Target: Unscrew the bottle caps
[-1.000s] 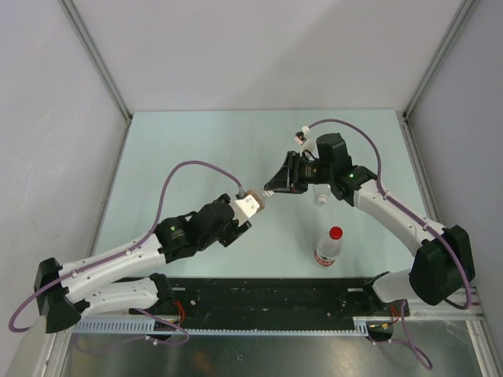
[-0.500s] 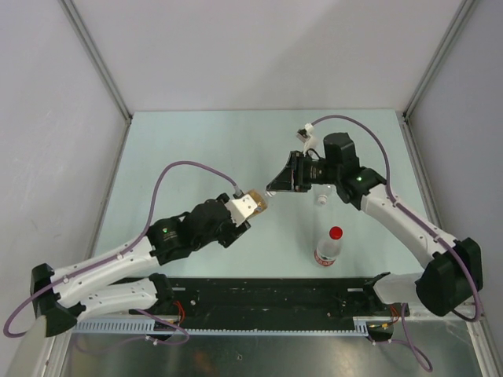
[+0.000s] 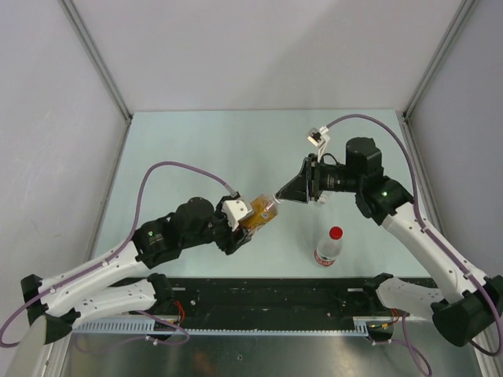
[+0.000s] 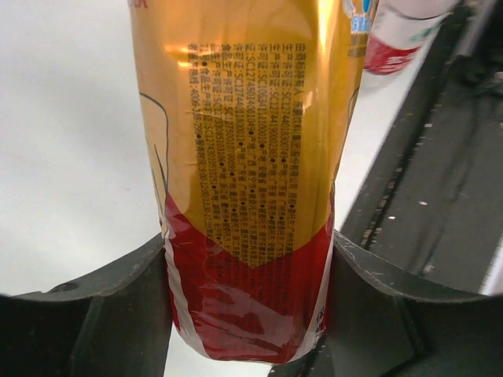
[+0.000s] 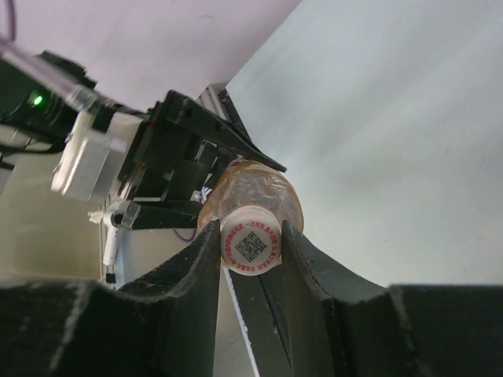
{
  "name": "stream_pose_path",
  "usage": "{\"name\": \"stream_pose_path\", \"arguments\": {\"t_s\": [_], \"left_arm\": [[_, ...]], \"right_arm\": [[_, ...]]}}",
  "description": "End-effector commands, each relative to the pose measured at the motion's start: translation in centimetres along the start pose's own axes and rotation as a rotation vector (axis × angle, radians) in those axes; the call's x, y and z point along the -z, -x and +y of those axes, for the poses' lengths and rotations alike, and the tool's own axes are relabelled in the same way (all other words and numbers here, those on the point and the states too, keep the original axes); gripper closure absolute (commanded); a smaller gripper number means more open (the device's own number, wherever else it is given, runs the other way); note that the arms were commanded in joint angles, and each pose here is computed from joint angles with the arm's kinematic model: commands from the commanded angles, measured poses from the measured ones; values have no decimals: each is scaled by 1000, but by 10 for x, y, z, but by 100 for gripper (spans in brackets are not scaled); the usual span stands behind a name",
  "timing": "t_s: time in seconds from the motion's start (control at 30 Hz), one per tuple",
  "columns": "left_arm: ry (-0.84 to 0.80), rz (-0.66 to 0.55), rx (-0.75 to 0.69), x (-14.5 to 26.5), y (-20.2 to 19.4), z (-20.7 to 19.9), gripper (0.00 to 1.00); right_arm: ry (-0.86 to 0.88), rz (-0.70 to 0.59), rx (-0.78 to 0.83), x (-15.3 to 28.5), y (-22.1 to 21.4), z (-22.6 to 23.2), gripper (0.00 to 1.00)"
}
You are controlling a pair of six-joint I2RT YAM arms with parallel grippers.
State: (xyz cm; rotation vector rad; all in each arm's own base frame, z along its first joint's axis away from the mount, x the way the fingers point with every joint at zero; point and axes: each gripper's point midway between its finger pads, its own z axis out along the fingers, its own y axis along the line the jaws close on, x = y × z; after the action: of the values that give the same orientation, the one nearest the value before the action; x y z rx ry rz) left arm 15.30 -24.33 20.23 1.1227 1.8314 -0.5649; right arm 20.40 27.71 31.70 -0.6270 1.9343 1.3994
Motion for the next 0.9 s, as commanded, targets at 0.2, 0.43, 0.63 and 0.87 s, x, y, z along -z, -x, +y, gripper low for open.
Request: {"name": "stream_pose_path", "arguments": {"t_s": [0.2, 0.43, 0.63, 0.87], "left_arm": [[-567, -271, -86, 39, 62, -96, 100], [-780, -313, -98, 60, 71, -124, 100], [-949, -331, -113, 78, 74, -140, 100], [-1038, -381, -146, 100, 79, -143, 100]], "right_arm": [[104, -103, 299, 27, 20, 53, 100], [167, -107, 390, 38, 16, 72, 100], [235, -97, 458, 45, 10, 87, 100], [310, -92, 534, 53, 4, 103, 100]]}}
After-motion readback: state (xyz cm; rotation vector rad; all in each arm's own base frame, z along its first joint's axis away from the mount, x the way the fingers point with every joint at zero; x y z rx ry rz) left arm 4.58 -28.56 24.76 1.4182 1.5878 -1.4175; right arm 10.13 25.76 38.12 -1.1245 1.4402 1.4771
